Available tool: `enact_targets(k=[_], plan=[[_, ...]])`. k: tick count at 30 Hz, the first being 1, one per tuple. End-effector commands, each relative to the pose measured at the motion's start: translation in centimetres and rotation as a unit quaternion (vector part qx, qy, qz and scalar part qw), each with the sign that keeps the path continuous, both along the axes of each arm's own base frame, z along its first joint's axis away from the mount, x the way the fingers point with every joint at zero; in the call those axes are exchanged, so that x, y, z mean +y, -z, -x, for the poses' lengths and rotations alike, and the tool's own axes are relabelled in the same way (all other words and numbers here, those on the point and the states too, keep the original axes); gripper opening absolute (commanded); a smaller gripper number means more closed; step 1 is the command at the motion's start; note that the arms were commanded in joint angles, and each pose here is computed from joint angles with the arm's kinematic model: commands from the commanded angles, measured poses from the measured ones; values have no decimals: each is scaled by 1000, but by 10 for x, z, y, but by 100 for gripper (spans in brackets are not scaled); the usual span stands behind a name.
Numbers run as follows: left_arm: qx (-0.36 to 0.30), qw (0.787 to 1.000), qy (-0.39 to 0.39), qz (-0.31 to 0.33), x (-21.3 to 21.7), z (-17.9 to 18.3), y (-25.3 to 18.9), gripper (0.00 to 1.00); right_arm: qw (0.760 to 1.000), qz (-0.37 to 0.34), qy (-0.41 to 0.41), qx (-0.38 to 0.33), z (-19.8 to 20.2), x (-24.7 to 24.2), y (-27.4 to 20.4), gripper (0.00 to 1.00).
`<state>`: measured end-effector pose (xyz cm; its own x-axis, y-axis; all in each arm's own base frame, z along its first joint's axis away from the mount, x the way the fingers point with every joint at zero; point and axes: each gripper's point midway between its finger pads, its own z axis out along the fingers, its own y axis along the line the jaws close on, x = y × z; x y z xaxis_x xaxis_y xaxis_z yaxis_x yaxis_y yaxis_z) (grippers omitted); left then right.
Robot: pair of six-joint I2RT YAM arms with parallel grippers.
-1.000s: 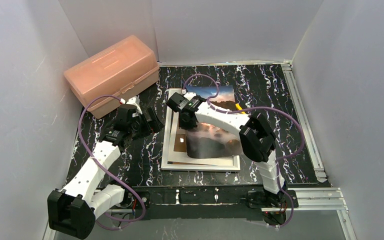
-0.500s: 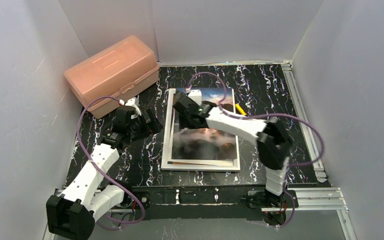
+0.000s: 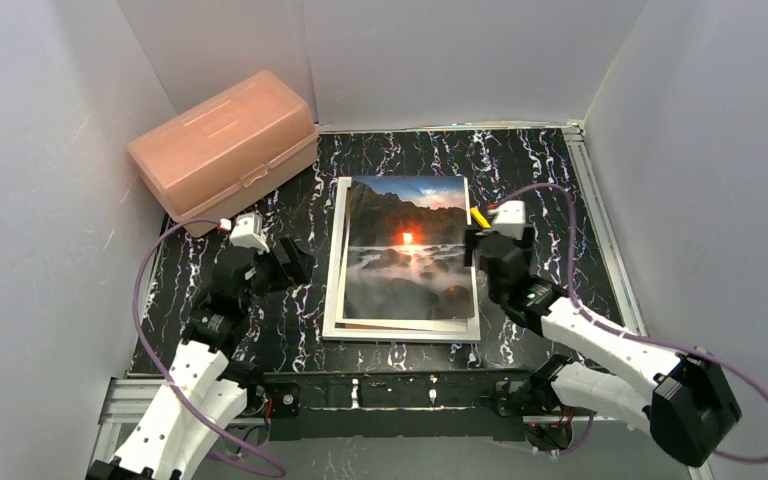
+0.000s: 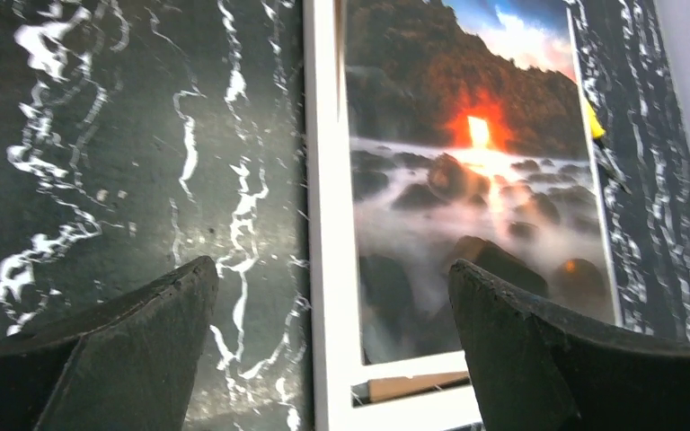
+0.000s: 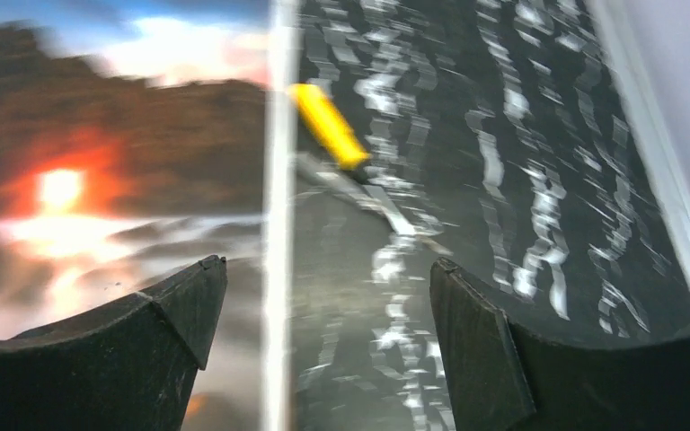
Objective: Take the photo out of the frame
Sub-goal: Reset both arms
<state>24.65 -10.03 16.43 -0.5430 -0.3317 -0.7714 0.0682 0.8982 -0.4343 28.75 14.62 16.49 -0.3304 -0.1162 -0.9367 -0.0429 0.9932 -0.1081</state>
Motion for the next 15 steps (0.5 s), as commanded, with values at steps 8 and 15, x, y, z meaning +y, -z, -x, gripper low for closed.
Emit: enact_targets(k=[8,15], plan=[[-87,974,-155,-142,69,-44,42,98,987,-55,132,-69,-56,-123,23,91],[-107,959,-206,-160,86,-66,43,98,982,17,170,-77,-57,-153,55,91]])
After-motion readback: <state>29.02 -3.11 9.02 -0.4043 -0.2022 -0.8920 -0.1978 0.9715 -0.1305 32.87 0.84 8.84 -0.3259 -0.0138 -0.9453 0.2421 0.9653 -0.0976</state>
